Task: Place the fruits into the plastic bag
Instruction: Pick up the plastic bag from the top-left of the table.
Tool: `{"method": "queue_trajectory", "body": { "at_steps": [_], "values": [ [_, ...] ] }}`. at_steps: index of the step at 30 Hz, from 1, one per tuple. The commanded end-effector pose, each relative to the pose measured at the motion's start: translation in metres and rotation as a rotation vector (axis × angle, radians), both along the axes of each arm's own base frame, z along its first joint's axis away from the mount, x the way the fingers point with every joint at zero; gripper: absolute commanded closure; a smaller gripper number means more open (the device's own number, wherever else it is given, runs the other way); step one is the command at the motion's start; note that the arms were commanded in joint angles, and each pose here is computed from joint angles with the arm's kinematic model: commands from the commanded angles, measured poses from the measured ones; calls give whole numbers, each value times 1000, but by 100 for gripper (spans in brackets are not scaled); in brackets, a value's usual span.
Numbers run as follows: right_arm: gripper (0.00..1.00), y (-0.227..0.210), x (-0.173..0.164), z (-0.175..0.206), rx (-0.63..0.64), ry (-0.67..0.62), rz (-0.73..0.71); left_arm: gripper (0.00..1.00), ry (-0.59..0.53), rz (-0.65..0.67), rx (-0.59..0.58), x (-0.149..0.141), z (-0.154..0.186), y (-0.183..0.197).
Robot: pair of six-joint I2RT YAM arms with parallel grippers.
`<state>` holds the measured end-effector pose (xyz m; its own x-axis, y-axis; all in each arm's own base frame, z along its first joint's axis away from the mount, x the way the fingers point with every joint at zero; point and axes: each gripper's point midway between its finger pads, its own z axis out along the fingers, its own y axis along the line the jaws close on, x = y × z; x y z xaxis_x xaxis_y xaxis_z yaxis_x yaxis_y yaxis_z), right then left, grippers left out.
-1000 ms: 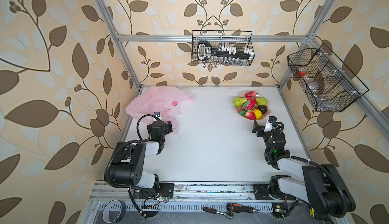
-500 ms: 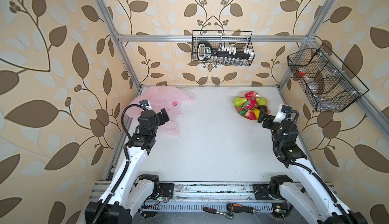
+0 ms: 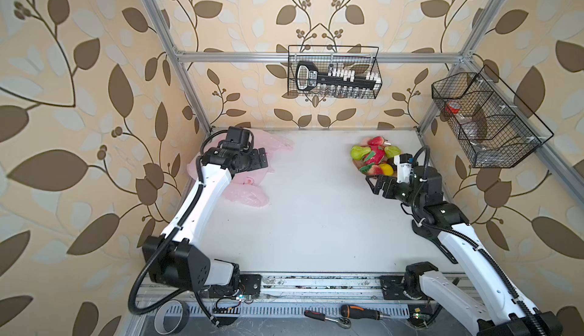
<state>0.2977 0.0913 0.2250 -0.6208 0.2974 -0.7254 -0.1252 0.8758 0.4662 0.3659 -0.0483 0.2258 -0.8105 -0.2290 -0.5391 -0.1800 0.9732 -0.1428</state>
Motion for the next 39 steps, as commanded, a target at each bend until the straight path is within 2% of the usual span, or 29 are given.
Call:
{"method": "queue_trajectory", "body": {
  "at_steps": [1, 11, 19, 27, 33, 39],
  "values": [
    [0, 11, -16, 5, 34, 46, 69, 1, 146, -11, 155, -4, -17, 17],
    [0, 19, -25, 2, 74, 108, 114, 7, 277, -53, 373, 40, -63, 35],
    [0, 16, -22, 0, 147, 136, 90, 11, 298, -69, 441, 70, -102, 37],
    [0, 17, -23, -8, 164, 151, 87, 13, 251, -15, 580, 107, -114, 52],
    [0, 19, -24, -20, 187, 172, 84, 16, 271, -1, 624, 122, -132, 56],
    [0, 21, -21, -23, 207, 169, 84, 24, 303, -6, 625, 121, -153, 56]
  ]
}}
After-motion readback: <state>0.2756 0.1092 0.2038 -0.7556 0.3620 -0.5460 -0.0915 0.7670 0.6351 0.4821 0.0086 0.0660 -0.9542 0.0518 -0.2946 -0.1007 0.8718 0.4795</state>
